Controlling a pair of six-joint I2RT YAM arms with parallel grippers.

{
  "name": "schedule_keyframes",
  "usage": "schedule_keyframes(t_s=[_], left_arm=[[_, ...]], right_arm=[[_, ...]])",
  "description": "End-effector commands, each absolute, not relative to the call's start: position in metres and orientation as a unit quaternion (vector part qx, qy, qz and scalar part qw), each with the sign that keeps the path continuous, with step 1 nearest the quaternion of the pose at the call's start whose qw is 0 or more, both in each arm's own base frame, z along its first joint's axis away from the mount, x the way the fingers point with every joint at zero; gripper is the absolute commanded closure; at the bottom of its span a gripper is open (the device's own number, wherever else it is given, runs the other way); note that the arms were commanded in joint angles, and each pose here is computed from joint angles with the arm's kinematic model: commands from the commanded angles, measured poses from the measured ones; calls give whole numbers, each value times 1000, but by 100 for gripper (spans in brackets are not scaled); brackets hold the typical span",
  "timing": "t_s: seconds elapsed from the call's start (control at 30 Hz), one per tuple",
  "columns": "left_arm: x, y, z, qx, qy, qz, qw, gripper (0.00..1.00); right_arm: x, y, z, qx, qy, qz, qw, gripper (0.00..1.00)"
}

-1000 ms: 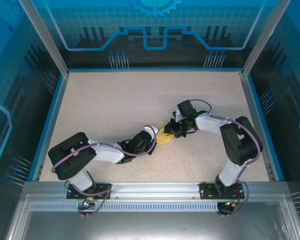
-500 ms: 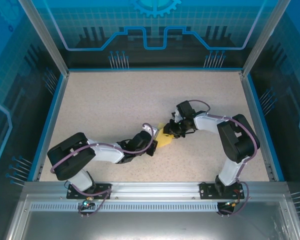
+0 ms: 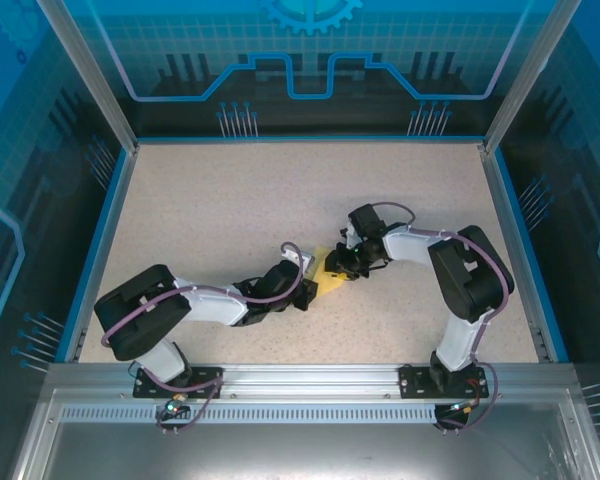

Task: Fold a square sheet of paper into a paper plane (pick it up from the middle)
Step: Fourth fold the wing at the center of the table.

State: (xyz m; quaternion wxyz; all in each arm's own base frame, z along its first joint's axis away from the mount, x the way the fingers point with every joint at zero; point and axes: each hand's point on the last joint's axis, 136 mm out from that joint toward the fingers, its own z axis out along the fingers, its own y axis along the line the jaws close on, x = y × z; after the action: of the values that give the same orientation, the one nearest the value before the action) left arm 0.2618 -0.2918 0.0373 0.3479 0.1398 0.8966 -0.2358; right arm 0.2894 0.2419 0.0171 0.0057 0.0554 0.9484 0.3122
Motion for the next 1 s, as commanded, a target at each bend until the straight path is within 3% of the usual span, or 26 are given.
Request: schedule_keyframes(t_s=[0.0, 0.43, 0.7, 0.97], left_arm=[[264, -293, 38, 138, 894, -245, 350, 77], [259, -292, 26, 148, 890, -251, 351, 76], [261, -290, 28, 140, 889, -251, 358, 92], [262, -292, 35, 121, 888, -295, 331, 95]], right_arm=[[281, 239, 6, 49, 957, 286, -11, 71], [281, 240, 2, 54, 957, 285, -19, 69], [281, 240, 5, 44, 957, 286, -15, 70], [279, 241, 7, -18, 955, 297, -15, 73]])
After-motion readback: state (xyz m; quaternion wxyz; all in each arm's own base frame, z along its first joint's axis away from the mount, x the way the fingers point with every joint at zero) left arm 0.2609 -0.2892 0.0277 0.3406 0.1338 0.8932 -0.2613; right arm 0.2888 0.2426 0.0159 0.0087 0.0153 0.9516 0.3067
